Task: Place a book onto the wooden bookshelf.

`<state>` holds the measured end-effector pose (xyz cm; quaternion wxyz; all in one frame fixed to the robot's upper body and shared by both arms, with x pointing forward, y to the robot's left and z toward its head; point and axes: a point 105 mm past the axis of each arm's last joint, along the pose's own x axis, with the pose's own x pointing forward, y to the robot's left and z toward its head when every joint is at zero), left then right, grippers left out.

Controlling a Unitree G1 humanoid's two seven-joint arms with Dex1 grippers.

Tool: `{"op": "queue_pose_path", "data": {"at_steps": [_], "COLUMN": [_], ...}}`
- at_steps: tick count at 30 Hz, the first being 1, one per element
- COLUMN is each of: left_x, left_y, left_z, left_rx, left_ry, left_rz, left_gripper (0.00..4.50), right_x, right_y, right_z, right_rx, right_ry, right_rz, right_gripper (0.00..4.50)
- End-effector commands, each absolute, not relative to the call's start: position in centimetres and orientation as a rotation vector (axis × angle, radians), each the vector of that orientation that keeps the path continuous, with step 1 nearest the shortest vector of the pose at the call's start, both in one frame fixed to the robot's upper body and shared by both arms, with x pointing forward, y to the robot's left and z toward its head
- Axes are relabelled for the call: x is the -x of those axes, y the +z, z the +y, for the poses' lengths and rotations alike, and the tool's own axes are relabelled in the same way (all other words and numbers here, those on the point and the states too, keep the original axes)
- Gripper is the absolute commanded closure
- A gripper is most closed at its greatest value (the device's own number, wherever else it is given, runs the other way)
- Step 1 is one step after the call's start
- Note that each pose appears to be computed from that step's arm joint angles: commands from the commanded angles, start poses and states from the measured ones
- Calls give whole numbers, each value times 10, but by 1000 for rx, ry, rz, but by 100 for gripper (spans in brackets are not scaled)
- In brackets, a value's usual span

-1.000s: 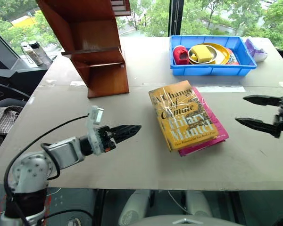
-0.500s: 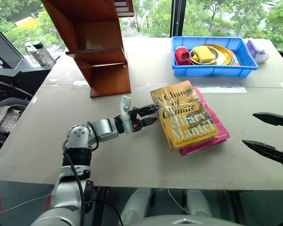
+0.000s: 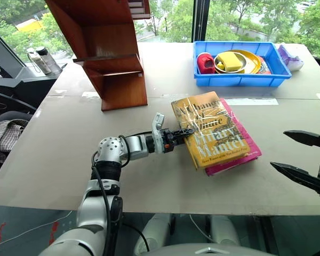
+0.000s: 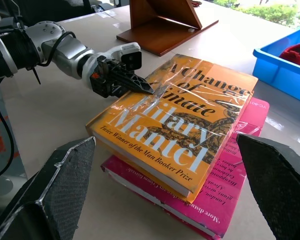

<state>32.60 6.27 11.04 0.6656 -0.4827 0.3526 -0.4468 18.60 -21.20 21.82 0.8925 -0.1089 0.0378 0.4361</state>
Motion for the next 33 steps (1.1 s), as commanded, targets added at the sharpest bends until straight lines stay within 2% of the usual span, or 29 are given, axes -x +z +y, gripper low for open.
{"op": "queue_pose_path", "data": {"at_steps": [1,9,12,15,20,22,24,26,28,33], "left_x": [-323,-312,-313,-319,-328,-329,-331,-338,-342,-343], "left_y": [130,215,260,301,365,383,396,403,403,397], "left_z": [81,127,126,117,106,109,117,133,156,220], "left_rx": [1088,787,417,-138,-894,-1091,-1234,-1314,-1401,-1396], "left_ry": [-1045,-1098,-1066,-1002,-821,-739,-665,-604,-557,-432], "left_rz": [710,371,177,-117,-578,-664,-658,-578,-409,0], "left_gripper": [428,433,433,433,433,433,433,433,433,433], "right_x": [-187,-207,-220,-233,-252,-258,-262,-264,-265,-266], "right_y": [222,228,234,237,248,258,272,283,293,305], "right_z": [-209,-200,-195,-193,-202,-203,-207,-209,-211,-210], "right_rx": [227,171,145,122,115,95,76,69,80,116], "right_ry": [918,955,976,993,988,981,968,959,949,953], "right_rz": [47,-49,-98,-133,-204,-257,-331,-387,-434,-512], "right_gripper": [0,0,0,0,0,0,0,0,0,0]}}
